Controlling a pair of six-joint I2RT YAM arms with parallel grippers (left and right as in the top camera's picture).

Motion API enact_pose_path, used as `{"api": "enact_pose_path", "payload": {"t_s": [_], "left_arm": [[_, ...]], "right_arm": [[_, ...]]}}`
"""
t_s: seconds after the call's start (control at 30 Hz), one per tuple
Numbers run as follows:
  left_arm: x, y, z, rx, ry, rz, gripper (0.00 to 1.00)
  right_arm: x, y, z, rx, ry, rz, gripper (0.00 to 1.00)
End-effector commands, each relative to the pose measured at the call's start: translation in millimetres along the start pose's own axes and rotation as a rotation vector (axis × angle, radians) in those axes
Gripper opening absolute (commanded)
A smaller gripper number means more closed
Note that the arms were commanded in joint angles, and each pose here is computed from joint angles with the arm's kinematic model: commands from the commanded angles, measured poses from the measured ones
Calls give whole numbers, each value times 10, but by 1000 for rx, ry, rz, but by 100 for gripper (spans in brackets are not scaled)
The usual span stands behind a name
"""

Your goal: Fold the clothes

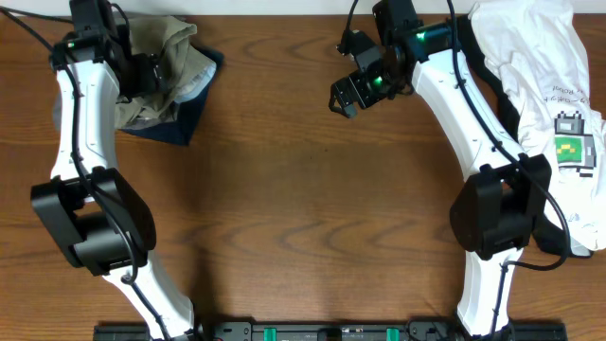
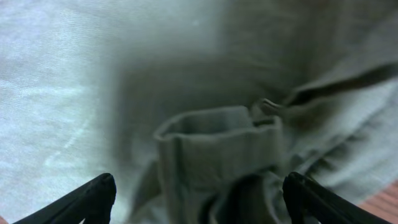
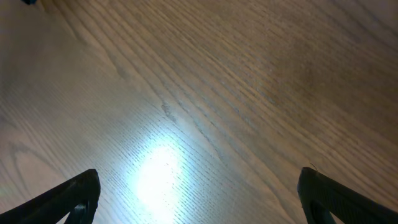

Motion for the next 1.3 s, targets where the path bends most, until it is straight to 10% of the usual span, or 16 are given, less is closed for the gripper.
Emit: {"api": "enact_pose_path", "payload": {"t_s": [0.0, 0.6, 1.27], "left_arm": [[-172, -108, 118, -58, -16, -61, 89], [-93, -290, 613, -166, -62, -159, 91], [502, 393, -519, 50, 180, 197, 74]], "right_arm": [[29, -3, 26, -31, -5, 2, 99], [89, -52, 1, -39, -4, -21, 99], [246, -9, 31, -41, -19, 12, 99]]}}
Point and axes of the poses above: each gripper's point midway between its finger pads, its own x axis out along the fingers, its own z axis along the line the jaws close on, y = z × x, the point moved 3 cm from there along -x, back along the fingers, and after that the axes turned 6 degrees about x, right-handed, at the moved point
